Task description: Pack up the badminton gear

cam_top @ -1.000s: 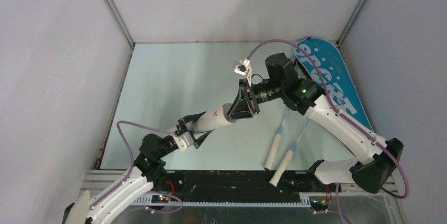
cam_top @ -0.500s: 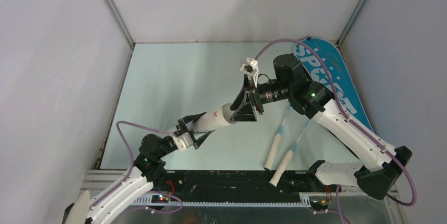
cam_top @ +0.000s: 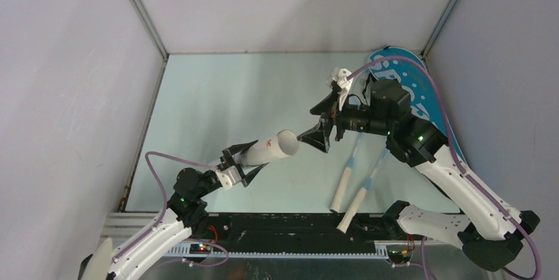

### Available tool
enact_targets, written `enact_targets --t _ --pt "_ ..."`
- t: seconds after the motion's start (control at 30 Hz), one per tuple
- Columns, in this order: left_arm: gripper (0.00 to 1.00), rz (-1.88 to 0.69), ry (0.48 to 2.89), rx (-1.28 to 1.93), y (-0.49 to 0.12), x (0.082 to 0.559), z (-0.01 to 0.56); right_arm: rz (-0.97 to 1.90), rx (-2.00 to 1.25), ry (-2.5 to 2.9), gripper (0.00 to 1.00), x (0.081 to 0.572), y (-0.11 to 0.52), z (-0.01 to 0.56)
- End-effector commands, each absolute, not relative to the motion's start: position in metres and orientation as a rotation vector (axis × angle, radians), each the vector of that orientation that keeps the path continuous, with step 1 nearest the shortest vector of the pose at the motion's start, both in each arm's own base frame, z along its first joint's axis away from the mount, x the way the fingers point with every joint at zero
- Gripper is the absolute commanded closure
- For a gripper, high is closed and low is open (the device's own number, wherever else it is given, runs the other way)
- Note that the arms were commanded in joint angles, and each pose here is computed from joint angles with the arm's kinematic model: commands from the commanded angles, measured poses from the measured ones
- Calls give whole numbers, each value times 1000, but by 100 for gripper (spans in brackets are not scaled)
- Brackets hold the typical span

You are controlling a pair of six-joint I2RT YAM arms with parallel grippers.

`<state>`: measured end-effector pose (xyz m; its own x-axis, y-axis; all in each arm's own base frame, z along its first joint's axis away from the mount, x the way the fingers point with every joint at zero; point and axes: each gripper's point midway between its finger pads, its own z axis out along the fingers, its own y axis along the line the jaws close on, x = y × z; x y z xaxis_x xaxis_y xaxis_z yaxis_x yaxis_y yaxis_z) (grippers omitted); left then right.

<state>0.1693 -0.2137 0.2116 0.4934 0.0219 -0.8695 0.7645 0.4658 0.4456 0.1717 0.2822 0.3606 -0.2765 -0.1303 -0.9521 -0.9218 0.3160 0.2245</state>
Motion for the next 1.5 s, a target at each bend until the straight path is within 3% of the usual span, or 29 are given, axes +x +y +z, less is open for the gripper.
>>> enact_targets --t 0.0,0.47,1.23,1.47 --pt "32 -554 877 966 -213 164 232 901 -873 1710 1 206 277 345" --pt "32 -547 877 961 -212 164 233 968 -1067 1849 1 190 302 287" --pt "32 -543 858 922 -208 163 238 1007 -1233 1811 1 152 299 276" --pt "32 -547 845 916 -207 161 241 961 -1227 1821 1 162 306 269"
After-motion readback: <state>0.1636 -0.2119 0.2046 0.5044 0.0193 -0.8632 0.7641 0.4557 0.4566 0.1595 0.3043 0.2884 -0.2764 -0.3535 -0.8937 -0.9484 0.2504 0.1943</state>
